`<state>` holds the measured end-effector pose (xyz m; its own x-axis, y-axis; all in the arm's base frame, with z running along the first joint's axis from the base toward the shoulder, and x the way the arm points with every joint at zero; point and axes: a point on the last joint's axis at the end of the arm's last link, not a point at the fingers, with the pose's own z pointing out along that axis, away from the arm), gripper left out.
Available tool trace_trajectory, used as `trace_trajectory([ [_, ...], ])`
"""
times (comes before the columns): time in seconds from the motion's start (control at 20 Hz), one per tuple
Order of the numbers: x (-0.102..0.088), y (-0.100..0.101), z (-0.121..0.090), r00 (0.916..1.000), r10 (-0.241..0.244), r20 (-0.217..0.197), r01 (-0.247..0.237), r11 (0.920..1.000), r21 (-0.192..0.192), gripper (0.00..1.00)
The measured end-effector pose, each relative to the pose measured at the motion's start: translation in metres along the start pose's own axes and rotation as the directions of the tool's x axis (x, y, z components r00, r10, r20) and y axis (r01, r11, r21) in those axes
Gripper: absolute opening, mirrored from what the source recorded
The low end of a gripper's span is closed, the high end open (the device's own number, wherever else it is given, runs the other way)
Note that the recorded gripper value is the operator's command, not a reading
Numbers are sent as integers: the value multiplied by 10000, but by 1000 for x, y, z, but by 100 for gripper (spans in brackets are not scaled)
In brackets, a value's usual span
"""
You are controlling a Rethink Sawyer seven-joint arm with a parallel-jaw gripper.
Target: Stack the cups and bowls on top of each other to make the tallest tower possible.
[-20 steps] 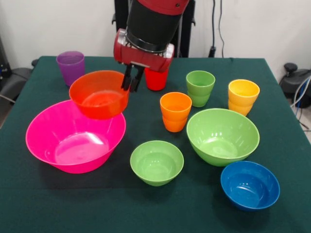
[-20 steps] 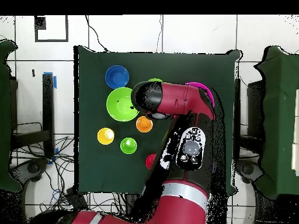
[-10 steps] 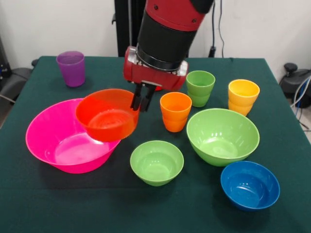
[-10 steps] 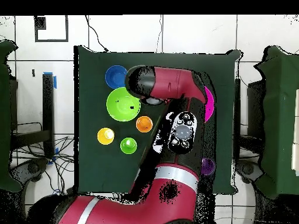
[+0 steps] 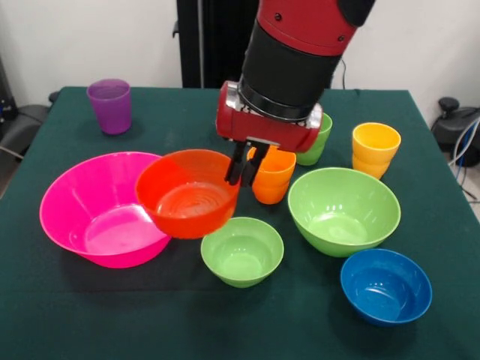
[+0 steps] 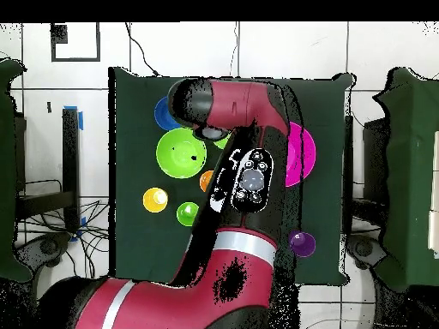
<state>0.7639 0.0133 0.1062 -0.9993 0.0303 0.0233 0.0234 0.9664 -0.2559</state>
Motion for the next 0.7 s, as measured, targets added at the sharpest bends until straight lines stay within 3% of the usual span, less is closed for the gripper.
trace_trajectory([
  [0.35,-25,7,-1,9992,25,410,-21,10000,-84,0],
  [0.7,-38,18,6,9983,37,576,-25,9998,-214,0],
])
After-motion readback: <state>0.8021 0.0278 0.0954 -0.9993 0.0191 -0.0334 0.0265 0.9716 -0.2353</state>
